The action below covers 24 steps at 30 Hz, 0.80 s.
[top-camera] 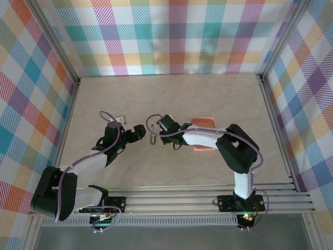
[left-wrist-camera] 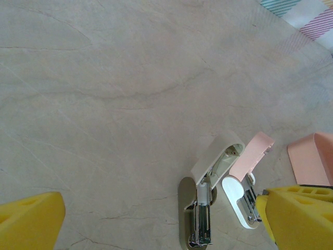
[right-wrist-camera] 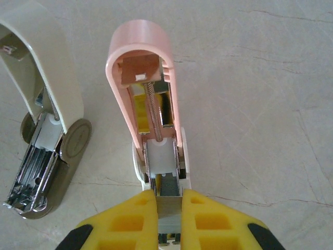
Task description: Load the staples into the stapler
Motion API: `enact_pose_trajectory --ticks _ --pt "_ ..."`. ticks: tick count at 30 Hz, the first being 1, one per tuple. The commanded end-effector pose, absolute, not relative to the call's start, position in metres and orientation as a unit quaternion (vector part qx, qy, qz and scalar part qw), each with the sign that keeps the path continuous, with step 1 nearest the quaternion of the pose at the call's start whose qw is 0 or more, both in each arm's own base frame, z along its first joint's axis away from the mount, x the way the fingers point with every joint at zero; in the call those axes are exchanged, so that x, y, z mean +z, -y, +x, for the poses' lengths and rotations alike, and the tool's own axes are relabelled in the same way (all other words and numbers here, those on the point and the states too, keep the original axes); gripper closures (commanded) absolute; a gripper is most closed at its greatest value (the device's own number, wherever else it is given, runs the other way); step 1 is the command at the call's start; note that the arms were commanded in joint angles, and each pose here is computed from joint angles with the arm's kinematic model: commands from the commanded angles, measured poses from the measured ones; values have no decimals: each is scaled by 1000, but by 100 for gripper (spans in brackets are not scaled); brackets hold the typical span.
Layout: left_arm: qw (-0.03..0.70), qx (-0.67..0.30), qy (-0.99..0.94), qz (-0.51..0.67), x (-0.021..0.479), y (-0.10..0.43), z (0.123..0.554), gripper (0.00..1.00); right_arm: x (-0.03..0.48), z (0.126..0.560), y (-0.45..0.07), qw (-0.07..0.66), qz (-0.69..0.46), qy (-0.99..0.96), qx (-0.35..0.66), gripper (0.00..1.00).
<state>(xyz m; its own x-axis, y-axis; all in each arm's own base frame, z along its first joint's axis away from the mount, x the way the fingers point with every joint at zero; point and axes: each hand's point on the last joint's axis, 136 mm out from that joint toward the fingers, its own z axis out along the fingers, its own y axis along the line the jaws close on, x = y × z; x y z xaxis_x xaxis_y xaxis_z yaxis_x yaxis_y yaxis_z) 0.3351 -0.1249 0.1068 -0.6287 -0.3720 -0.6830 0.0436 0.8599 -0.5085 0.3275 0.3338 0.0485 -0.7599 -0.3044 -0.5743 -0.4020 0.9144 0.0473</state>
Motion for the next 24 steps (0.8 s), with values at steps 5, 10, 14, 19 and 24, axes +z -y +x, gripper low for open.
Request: enact_pose_trajectory --ticks 5,10,14,19,24 --pt "425 -255 -863 -100 108 123 337 1 24 311 -328 239 -229 -941 70 87" --pt "425 -255 -863 -101 109 123 338 1 21 315 -320 229 -206 -950 43 87" --pt "425 -255 -863 -100 109 123 338 2 21 315 -319 223 -182 -957 42 87" --pt "425 -256 -862 -100 109 123 338 1 22 314 -318 222 -175 -958 41 86" --pt "426 -255 -862 -101 108 123 338 1 28 317 -322 230 -178 -955 49 84"
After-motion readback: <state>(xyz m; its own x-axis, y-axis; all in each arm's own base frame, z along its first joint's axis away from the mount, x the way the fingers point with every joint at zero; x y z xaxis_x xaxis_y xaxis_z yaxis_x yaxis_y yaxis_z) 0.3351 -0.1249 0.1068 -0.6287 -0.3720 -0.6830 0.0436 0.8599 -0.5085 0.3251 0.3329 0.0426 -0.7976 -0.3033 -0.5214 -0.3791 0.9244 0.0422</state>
